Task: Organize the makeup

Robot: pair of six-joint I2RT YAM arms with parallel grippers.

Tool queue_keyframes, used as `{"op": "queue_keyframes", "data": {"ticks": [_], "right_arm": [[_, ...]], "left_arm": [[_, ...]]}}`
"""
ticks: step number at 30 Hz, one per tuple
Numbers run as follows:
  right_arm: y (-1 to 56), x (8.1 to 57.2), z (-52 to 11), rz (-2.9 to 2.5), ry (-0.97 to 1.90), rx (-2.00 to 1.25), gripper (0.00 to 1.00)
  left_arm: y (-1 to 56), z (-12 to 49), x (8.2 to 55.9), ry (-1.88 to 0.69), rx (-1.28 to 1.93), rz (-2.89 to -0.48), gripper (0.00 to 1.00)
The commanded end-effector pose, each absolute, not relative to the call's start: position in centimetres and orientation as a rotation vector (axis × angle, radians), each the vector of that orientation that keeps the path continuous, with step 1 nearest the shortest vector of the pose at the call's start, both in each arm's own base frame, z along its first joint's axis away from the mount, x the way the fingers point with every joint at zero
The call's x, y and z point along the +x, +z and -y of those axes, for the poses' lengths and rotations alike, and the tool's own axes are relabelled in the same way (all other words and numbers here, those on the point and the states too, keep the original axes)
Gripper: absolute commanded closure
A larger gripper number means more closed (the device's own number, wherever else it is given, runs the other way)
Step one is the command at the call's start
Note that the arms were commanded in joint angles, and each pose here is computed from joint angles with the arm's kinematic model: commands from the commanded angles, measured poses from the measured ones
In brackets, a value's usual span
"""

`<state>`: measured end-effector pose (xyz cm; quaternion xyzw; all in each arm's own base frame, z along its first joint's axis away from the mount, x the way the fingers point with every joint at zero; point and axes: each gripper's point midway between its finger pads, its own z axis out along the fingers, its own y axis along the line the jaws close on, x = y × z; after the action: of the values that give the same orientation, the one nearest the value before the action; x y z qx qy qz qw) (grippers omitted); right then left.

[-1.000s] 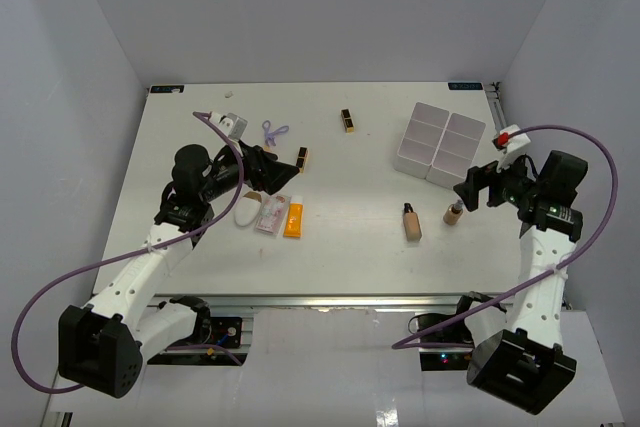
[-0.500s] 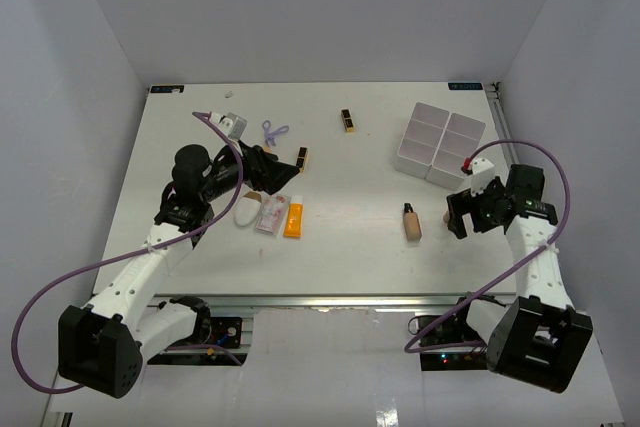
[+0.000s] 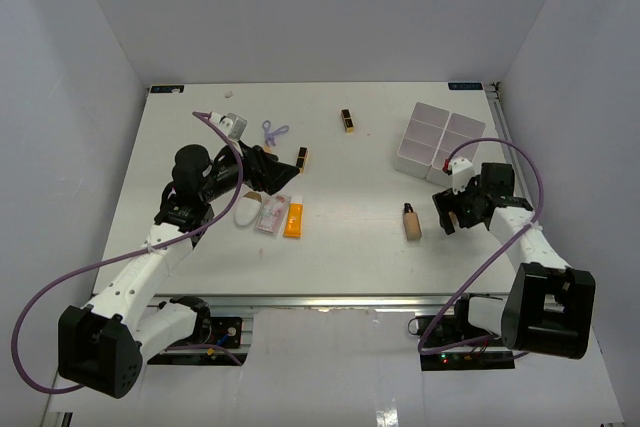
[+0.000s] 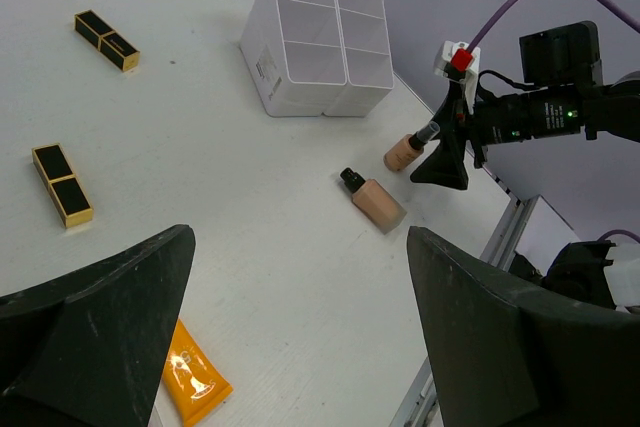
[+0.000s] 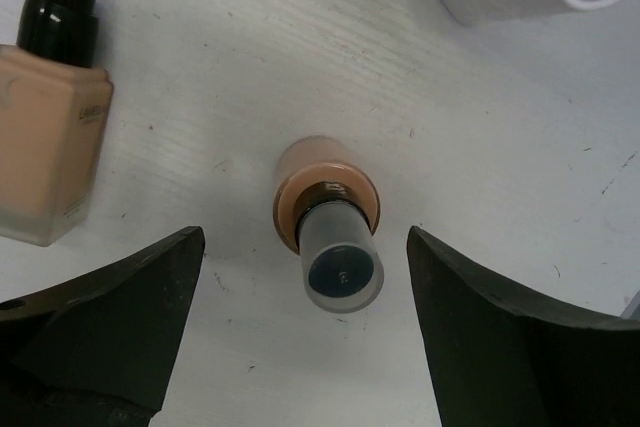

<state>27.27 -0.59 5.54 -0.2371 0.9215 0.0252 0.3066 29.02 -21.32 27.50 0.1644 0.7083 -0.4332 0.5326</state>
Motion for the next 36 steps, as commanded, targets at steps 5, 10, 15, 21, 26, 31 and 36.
{"op": "queue_keyframes", "data": {"ticks": [5, 10, 15, 21, 26, 31, 36], "right_arm": [[5.8, 30.2, 1.2, -2.399, 0.002, -0.566, 0.21], [5.5, 30.4, 1.0, -2.391, 0.018, -0.573, 0.29], [5.3, 30.8, 0.8, -2.384, 0.029, -0.581, 0.36], [5.5, 31.0, 0.5, -2.373, 0.051, -0.594, 0.52], [6.4, 30.7, 0.1, -2.355, 0.070, -0.620, 0.70], [11.2, 31.1, -1.4, -2.242, 0.131, -0.652, 0.79], [18.3, 33.2, -1.9, -2.112, 0.137, -0.599, 0.83]], "left_arm": [[28.4, 21.5, 28.3, -1.047, 0.421, -1.659, 0.02], [28.4, 21.5, 28.3, -1.046, 0.422, -1.660, 0.02], [28.4, 21.6, 28.3, -1.046, 0.424, -1.659, 0.02], [28.4, 21.5, 28.4, -1.042, 0.424, -1.658, 0.02], [28.4, 21.5, 28.3, -1.043, 0.425, -1.659, 0.02], [28.4, 21.5, 28.3, -1.044, 0.426, -1.657, 0.02], [28.4, 21.6, 28.3, -1.049, 0.427, -1.658, 0.02]]}}
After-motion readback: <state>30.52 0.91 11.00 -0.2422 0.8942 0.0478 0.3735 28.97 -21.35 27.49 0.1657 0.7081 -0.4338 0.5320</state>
